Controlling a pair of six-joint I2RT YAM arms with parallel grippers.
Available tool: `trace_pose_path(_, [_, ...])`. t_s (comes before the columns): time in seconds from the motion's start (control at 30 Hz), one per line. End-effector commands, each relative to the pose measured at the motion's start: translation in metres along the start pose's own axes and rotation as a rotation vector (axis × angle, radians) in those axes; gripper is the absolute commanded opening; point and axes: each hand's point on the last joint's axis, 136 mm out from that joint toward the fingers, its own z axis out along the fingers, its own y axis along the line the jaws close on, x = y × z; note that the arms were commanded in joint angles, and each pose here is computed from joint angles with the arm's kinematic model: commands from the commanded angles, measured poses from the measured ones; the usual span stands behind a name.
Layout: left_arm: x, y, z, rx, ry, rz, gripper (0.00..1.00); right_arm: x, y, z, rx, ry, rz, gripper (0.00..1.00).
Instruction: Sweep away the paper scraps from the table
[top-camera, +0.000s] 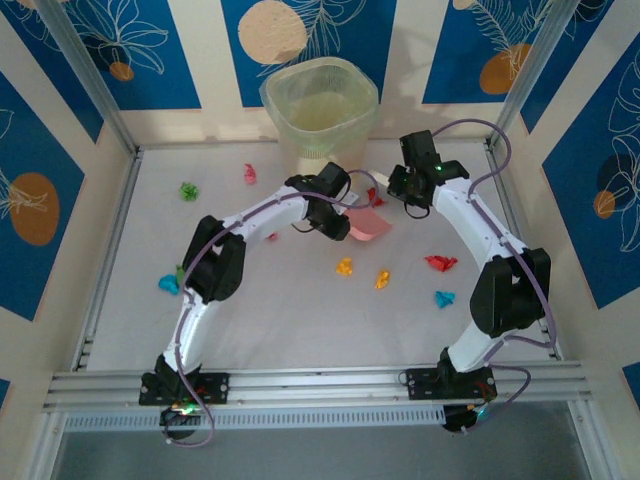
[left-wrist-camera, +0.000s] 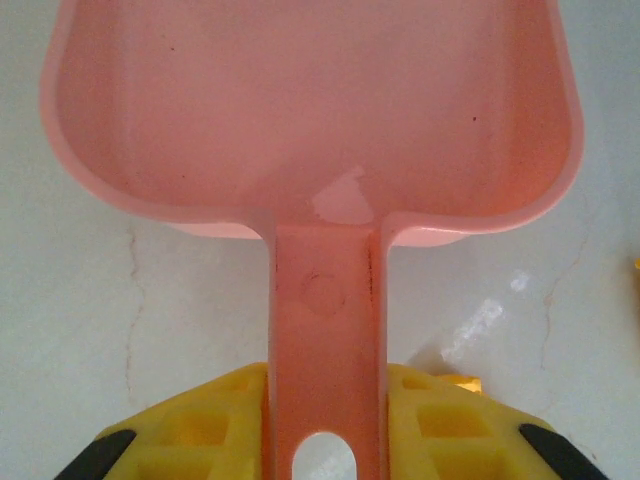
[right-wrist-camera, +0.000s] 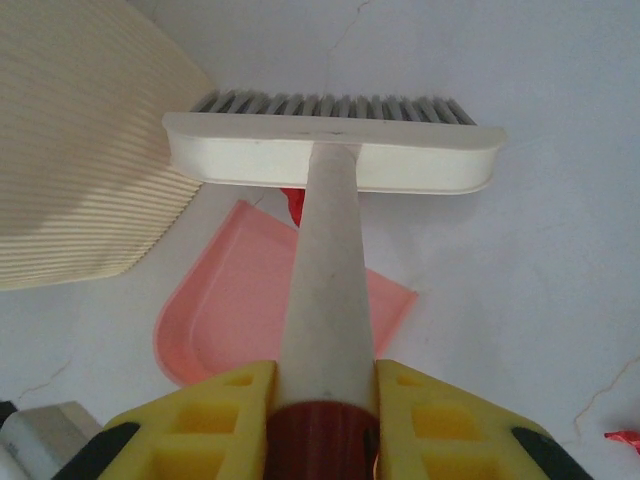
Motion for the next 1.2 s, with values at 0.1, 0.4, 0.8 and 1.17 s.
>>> trace_pose_path(0.1, [0.005,0.013,0.022,-0.028,0.026,-0.009,0.00,-0.002,0.015,0.000,-0.036,0.028,-0.036,0.00])
trace_pose_path(0.4, [0.009,0.017,0.036,-0.039,0.048,0.001,0.00,0.022,0.025,0.007,-0.094,0.129,-0.076,0.00])
trace_pose_path(0.8, [0.008,0.020,0.038,-0.045,0.030,0.009,0.00,0.067,0.020,-0.025,-0.138,0.188,-0.108,0.00])
trace_pose_path(1.17, [-0.012,0.001,0.007,0.029,-0.140,0.035,0.00,0.070,0.001,-0.077,-0.152,0.046,-0.064,0.00])
